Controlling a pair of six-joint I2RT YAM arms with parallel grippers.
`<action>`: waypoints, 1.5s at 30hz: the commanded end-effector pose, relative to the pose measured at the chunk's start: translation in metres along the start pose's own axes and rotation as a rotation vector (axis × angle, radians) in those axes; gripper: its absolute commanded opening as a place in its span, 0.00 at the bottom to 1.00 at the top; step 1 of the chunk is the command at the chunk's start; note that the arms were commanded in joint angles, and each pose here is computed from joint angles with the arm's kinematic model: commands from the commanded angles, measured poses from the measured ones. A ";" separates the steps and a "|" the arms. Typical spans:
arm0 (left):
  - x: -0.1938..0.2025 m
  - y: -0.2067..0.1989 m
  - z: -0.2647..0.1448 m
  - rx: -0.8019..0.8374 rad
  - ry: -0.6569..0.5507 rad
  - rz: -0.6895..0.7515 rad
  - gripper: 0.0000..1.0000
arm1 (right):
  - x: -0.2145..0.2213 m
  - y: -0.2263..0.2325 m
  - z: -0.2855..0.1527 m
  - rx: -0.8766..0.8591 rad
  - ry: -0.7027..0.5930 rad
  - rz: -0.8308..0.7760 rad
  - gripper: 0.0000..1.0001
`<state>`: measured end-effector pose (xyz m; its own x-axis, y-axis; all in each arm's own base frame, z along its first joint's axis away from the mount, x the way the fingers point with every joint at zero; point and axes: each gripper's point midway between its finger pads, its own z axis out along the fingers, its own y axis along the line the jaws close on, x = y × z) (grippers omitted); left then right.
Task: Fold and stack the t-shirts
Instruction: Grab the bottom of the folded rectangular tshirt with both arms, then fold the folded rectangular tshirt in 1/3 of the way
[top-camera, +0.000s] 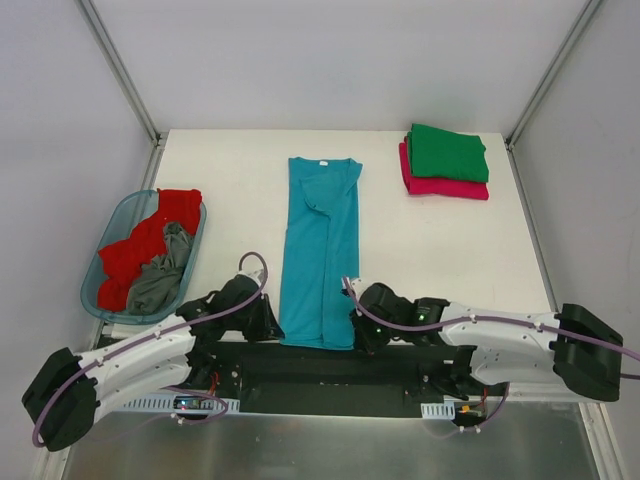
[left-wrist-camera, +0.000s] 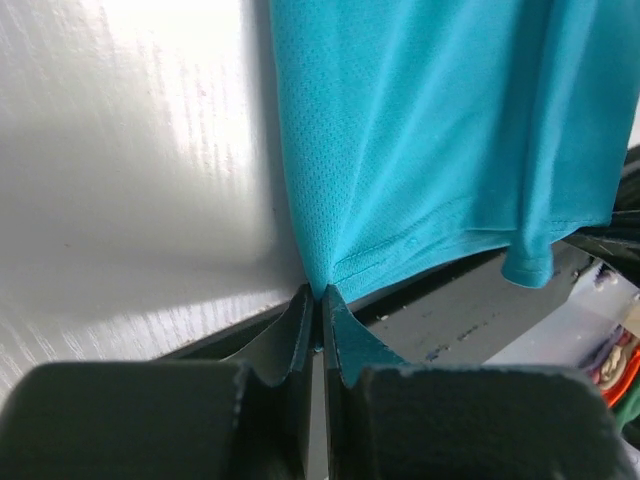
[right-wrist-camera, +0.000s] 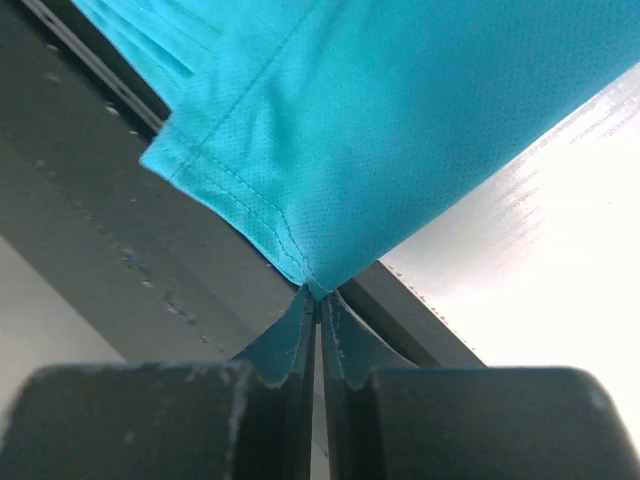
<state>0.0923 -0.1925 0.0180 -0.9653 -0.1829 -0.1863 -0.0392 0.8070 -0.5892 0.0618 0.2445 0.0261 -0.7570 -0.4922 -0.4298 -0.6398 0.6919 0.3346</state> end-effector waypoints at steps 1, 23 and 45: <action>0.003 -0.016 -0.011 0.086 0.001 0.034 0.00 | -0.016 0.019 -0.018 -0.068 -0.066 0.028 0.04; -0.168 -0.092 -0.047 0.018 -0.513 0.135 0.00 | -0.187 -0.046 -0.073 0.263 -0.392 -0.093 0.01; -0.287 -0.093 -0.009 -0.013 -0.462 0.130 0.00 | -0.282 -0.128 -0.051 0.271 -0.380 -0.018 0.01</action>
<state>0.3525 -0.2060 0.1242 -0.7538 -0.3361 -0.5646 0.0110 0.8527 -0.5223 0.3311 0.2555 0.1306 -0.6517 -0.3217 -0.6869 -0.5203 0.8486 0.0962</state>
